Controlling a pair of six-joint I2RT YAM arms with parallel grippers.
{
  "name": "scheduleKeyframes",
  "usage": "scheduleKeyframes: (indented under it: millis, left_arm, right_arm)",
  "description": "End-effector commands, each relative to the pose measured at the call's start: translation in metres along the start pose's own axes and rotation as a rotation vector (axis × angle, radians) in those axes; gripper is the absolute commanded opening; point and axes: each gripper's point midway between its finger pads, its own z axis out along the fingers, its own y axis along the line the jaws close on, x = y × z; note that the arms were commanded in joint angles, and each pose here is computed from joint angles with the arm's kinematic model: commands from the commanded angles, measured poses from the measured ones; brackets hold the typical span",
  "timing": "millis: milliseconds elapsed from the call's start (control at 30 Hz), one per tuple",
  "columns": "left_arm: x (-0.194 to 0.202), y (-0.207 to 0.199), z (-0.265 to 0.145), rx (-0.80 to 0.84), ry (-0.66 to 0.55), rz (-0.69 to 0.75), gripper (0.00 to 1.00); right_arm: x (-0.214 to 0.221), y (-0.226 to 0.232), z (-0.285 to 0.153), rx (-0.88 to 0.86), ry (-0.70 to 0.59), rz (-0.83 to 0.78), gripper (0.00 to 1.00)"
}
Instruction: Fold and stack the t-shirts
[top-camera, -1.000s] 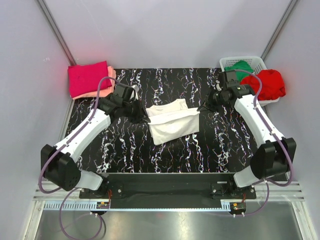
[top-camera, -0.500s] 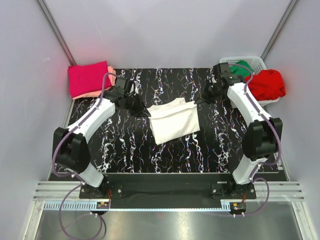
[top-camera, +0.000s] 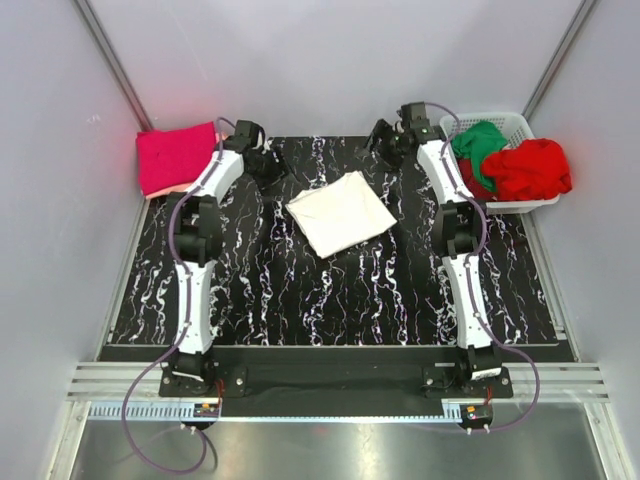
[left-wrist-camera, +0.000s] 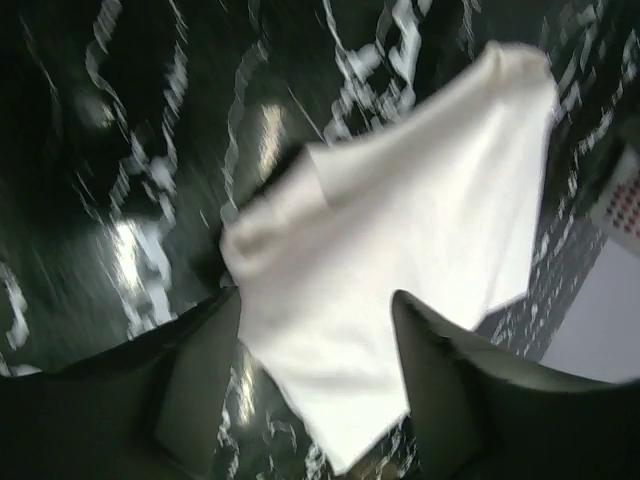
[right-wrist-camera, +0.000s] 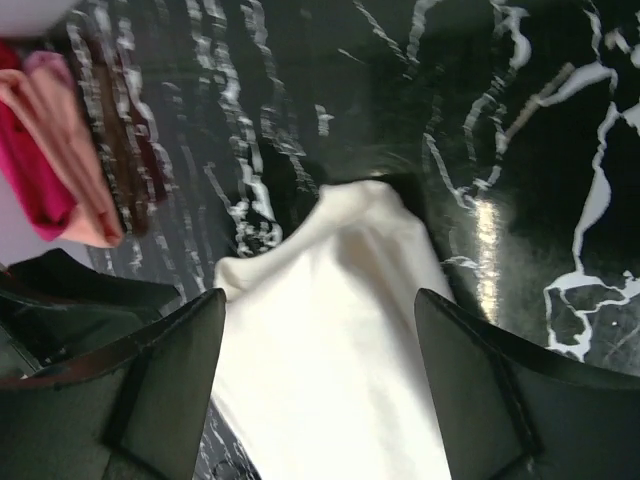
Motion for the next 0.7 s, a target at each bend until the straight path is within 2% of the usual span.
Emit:
scheduleKeyframes:
  millis: [0,67,100,133,200,267,300,333,400,433,467,500,533,567,600,633,667]
  left_arm:
    - [-0.017,-0.023,-0.007,0.056,-0.007,0.013,0.70]
    - [-0.021,-0.036,-0.020,0.098,-0.054,0.035,0.73]
    - [-0.023,-0.045,-0.034,0.111,-0.088,0.051,0.76]
    - [-0.015,-0.037,-0.032,0.101,-0.077,0.054,0.77]
    - [-0.010,-0.040,-0.046,0.085,-0.102,0.075,0.79]
    - [0.006,-0.022,-0.045,0.037,-0.082,0.073,0.79]
    - [0.009,-0.024,-0.054,0.032,-0.103,0.083,0.79]
    - [0.014,-0.019,-0.055,0.021,-0.105,0.084,0.79]
    - [0.033,-0.008,-0.059,0.007,-0.099,0.074,0.79]
    - [0.034,-0.009,-0.061,0.017,-0.120,0.081,0.79]
    - [0.051,0.007,-0.054,-0.004,-0.092,0.047,0.79]
    - [0.055,0.002,-0.060,0.016,-0.108,0.053,0.79]
    - [0.055,-0.001,-0.059,0.044,-0.130,0.059,0.79]
    - [0.070,0.011,-0.052,0.032,-0.104,0.030,0.79]
    - [0.073,0.006,-0.052,0.049,-0.113,0.040,0.80]
    - [0.073,0.005,-0.049,0.065,-0.127,0.042,0.81]
    - [0.077,0.006,-0.046,0.070,-0.125,0.039,0.82]
  right_arm:
    - [-0.009,0.033,-0.019,-0.099,-0.009,-0.016,0.84]
    - [-0.002,0.044,-0.040,-0.109,-0.025,-0.040,0.85]
    - [-0.025,0.082,-0.080,-0.179,-0.159,-0.118,0.87]
    - [-0.001,0.052,-0.068,-0.120,-0.113,-0.081,0.89]
    - [-0.003,0.059,-0.101,-0.093,-0.187,-0.120,0.90]
    - [0.017,0.037,-0.103,-0.030,-0.157,-0.117,0.90]
    - [0.018,0.036,-0.120,0.008,-0.186,-0.123,0.90]
    - [0.035,0.015,-0.118,0.062,-0.156,-0.107,0.90]
    - [0.042,0.007,-0.139,0.107,-0.199,-0.118,0.90]
    - [0.064,-0.017,-0.136,0.160,-0.162,-0.093,0.90]
    - [0.073,-0.024,-0.139,0.177,-0.160,-0.071,0.90]
    - [0.075,-0.020,-0.154,0.167,-0.194,-0.072,0.90]
    - [0.102,-0.040,-0.149,0.184,-0.148,-0.044,0.89]
    - [0.115,-0.040,-0.150,0.155,-0.137,-0.021,0.89]
    - [0.119,-0.017,-0.160,0.050,-0.165,-0.048,0.88]
    - [0.152,-0.035,-0.153,0.054,-0.106,-0.032,0.89]
    - [0.168,-0.031,-0.152,0.028,-0.083,-0.056,0.88]
